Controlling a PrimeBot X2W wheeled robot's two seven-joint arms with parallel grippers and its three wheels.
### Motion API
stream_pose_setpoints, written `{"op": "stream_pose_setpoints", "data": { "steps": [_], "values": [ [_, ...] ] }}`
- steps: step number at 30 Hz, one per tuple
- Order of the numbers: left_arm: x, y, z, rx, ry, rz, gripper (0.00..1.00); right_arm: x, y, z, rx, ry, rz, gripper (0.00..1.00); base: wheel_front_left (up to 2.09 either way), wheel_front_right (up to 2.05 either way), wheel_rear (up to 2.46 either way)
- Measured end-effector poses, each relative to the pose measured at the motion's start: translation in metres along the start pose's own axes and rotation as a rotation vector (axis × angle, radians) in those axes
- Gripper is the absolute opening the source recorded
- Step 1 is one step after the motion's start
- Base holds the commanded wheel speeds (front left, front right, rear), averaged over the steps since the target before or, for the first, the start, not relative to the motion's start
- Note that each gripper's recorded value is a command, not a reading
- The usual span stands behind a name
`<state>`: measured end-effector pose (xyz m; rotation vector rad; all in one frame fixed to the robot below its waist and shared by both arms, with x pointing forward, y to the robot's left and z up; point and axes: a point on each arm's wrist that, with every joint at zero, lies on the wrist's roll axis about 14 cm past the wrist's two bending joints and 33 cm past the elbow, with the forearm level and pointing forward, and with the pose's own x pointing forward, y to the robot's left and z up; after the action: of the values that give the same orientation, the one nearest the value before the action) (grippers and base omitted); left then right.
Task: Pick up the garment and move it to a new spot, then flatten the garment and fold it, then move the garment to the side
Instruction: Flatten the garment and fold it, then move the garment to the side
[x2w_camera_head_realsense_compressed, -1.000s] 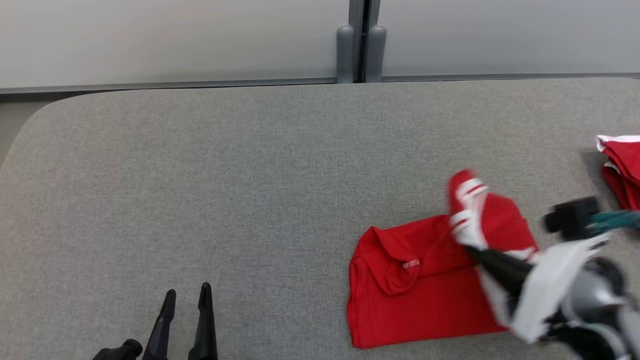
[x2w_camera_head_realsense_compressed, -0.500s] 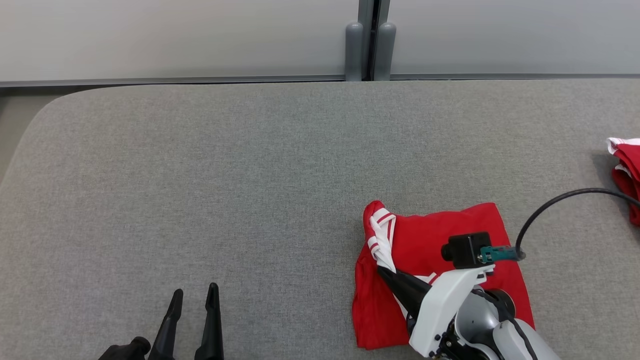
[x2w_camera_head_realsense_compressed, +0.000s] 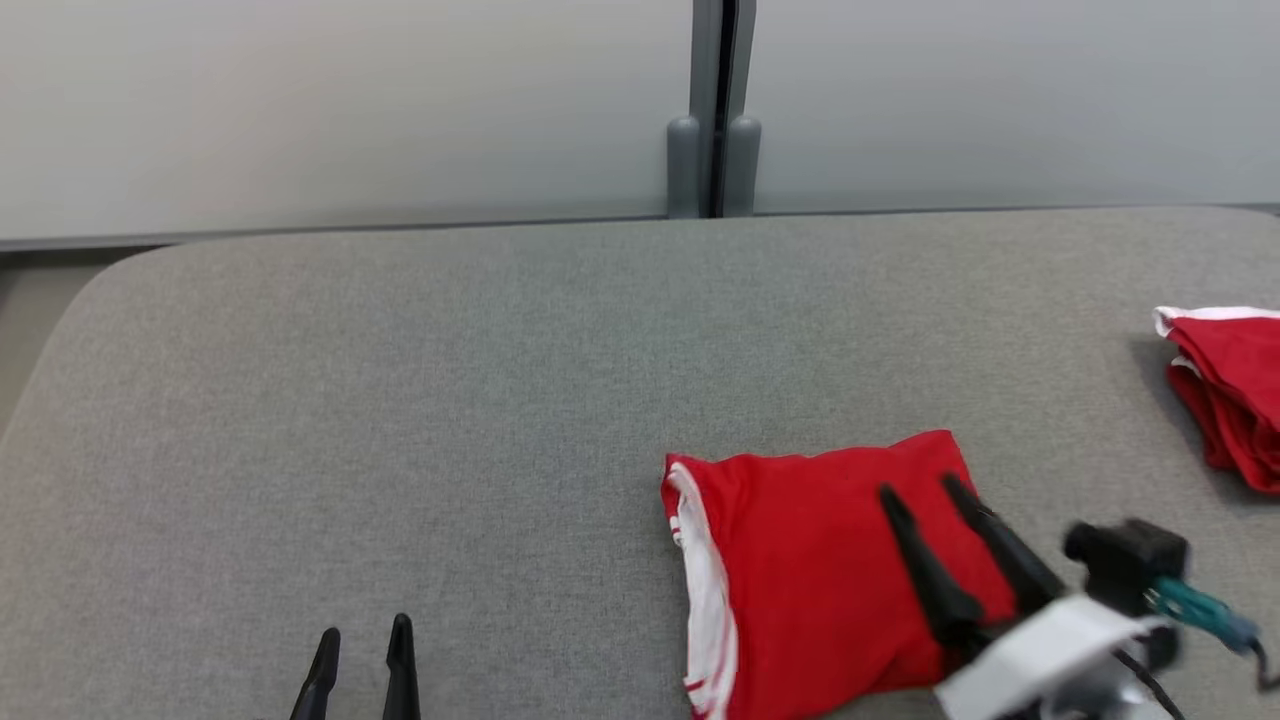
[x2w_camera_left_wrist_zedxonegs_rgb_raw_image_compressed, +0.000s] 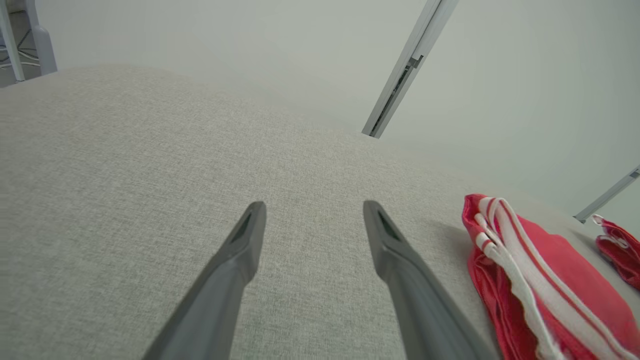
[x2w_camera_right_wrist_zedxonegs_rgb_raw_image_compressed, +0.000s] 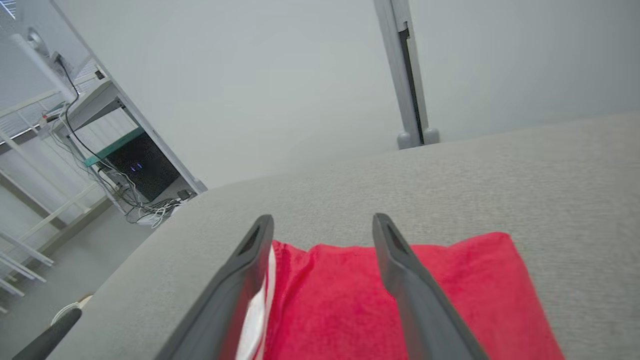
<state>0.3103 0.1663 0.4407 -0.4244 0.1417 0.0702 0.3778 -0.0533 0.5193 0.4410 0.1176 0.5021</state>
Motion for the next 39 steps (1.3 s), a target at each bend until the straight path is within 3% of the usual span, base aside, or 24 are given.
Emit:
{"op": "stream_pose_setpoints", "data": {
  "steps": [9, 16, 27, 34, 39],
  "values": [
    [-0.011, 0.0, 0.016, 0.042, -0.058, -0.023, 1.0, -0.089, -0.105, 0.009, -0.344, -0.069, -0.315, 1.0, 0.0, 0.0, 0.0],
    [-0.017, 0.0, 0.03, 0.106, -0.111, -0.04, 1.0, -0.121, -0.125, 0.015, -0.397, -0.098, -0.444, 1.0, 0.0, 0.0, 0.0],
    [-0.022, 0.005, 0.039, 0.123, -0.141, -0.029, 1.0, -0.131, -0.113, 0.011, -0.38, -0.122, -0.466, 1.0, 0.0, 0.0, 0.0],
    [-0.021, 0.009, 0.033, 0.128, -0.119, -0.019, 1.0, -0.111, -0.105, 0.013, -0.363, -0.129, -0.407, 1.0, 0.0, 0.0, 0.0],
    [-0.014, 0.007, 0.027, 0.129, -0.095, -0.022, 1.0, -0.075, -0.105, -0.015, -0.328, 0.045, -0.299, 1.0, 0.0, 0.0, 0.0]
  ]
}}
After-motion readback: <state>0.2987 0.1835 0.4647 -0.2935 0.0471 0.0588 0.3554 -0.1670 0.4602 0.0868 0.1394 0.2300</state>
